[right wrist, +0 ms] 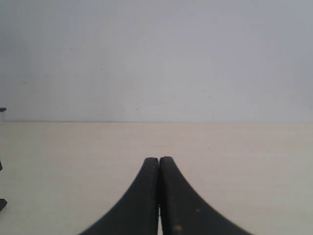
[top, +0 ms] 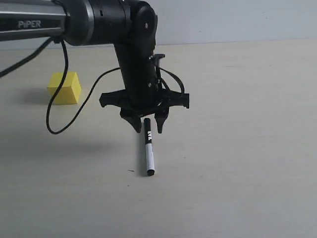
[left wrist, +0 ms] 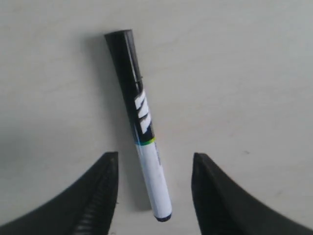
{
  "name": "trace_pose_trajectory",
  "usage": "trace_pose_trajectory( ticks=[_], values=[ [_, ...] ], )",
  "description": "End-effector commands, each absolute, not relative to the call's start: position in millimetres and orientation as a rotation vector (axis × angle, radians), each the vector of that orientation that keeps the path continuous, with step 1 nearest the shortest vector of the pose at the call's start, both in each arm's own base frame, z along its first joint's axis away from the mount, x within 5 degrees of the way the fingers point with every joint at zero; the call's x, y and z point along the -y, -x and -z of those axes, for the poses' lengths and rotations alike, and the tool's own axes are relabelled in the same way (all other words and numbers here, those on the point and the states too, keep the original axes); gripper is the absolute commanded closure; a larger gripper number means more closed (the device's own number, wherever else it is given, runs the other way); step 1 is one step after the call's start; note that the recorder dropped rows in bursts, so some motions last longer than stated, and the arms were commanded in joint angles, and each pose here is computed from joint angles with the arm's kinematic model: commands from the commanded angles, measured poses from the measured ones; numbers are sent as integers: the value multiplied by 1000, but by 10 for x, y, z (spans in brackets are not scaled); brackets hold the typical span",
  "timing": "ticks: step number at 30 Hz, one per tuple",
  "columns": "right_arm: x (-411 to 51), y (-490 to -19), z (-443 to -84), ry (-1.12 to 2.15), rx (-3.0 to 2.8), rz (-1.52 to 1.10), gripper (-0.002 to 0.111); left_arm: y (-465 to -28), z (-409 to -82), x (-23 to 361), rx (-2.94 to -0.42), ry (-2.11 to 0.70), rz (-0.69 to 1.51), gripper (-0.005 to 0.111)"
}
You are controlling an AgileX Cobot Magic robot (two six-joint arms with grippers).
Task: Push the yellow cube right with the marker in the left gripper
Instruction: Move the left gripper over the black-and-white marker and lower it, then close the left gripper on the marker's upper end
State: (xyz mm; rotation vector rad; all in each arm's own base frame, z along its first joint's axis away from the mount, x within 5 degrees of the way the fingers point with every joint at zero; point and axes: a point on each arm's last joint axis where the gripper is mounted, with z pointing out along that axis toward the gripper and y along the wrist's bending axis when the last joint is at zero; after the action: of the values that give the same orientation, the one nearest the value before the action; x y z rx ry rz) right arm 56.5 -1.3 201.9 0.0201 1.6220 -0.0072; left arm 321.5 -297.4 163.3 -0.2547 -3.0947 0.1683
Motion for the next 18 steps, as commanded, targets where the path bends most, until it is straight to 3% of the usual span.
trace_pose_trajectory(
  ticks=[1, 18],
  values=[
    [13, -564, -2011, -16, -1617, 9, 108, -3210, -1492, 2985, 3058, 230, -106, 60],
    [13, -564, -2011, -18, -1617, 8, 108, -3219, -1189, 3048, 3043, 155, -85, 60]
  ],
)
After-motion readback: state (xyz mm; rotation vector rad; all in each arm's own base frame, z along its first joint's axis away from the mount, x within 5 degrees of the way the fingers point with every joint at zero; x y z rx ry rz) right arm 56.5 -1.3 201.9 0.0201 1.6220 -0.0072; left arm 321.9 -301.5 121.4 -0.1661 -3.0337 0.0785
